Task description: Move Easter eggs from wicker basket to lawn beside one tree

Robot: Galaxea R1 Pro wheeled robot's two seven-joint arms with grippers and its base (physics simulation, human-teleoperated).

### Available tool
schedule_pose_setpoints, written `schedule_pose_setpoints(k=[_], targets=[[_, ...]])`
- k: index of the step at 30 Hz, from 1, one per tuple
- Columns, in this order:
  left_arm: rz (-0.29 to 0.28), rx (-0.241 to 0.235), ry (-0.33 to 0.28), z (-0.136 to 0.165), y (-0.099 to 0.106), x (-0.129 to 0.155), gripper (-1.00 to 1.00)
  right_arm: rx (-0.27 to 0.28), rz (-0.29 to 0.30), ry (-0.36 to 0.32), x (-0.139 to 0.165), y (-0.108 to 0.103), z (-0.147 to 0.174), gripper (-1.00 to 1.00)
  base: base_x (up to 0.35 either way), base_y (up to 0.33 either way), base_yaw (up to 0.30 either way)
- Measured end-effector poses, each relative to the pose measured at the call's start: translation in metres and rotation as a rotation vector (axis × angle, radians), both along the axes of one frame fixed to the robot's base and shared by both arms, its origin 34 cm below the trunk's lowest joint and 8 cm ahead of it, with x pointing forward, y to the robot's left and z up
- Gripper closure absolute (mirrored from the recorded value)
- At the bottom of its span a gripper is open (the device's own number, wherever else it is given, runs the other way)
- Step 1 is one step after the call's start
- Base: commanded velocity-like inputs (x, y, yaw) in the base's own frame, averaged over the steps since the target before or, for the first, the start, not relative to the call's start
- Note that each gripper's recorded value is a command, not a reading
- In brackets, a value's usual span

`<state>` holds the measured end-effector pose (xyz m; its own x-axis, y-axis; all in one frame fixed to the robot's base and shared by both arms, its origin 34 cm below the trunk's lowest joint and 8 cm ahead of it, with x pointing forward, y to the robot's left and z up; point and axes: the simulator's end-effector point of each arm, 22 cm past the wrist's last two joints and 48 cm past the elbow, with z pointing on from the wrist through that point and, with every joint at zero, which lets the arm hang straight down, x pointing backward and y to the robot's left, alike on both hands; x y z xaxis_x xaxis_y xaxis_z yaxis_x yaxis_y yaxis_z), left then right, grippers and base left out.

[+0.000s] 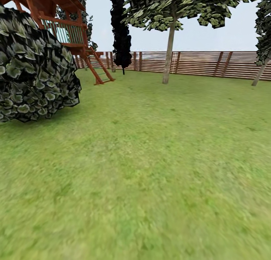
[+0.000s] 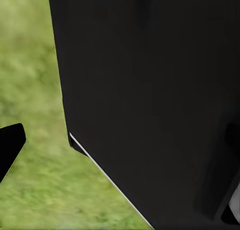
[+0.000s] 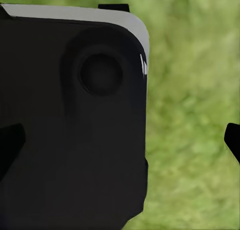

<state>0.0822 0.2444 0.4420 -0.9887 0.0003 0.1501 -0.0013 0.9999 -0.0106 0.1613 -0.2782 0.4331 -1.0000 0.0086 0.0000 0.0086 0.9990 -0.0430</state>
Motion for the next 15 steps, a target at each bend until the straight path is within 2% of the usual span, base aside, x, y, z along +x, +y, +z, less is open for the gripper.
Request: schedule_pose_setpoints(k=[4,15], targets=[[0.0,0.0,0.0,0.0,0.0,0.0,-1.0,0.008,-0.001,-0.004,0.0018,0.0047,-0.0002,-1.0,0.334,0.077,0.0],[-0.002,-0.006,0.0,0.0,-0.0045,0.0001,-1.0,-0.001,0.003,0.007,-0.0033,0.0005,0.0002,-1.0,0.334,0.076,0.0]])
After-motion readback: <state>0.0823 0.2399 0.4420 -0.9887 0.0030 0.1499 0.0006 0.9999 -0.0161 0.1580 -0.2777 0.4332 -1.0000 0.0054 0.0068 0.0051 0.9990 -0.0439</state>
